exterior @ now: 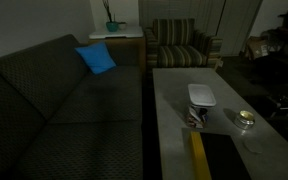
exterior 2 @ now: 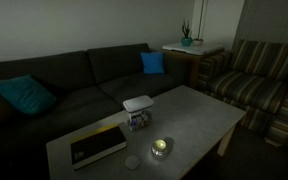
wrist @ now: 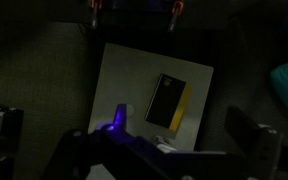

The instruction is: Push the button on the lid then place the lid on the table

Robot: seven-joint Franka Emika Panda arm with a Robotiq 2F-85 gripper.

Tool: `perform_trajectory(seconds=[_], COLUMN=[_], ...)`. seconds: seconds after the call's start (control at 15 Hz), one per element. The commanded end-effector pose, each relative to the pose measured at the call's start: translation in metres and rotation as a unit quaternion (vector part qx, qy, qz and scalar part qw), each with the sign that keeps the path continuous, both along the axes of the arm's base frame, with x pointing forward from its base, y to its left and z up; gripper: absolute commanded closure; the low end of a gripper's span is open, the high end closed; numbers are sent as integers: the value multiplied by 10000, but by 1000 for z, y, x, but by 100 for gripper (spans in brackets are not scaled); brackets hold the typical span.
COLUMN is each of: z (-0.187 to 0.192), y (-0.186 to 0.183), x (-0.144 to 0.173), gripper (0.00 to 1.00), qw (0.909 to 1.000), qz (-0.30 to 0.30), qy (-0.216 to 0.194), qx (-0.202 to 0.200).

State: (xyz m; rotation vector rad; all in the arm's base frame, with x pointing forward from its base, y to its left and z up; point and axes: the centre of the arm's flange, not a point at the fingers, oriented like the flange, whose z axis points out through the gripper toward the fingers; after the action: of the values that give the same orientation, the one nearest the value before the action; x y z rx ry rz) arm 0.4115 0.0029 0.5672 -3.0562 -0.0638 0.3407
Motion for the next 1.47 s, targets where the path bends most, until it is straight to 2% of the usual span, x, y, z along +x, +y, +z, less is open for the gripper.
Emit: perform_trajectory(seconds=[0.0,0.8,1.4], z=[0,-4,-29], y=[0,0,6], x=[0,2,25], gripper=[0,0,0], qw=[10000,10000,9980], qz=[0,-6,330], qy=[0,49,-507], qx=[0,-5,159])
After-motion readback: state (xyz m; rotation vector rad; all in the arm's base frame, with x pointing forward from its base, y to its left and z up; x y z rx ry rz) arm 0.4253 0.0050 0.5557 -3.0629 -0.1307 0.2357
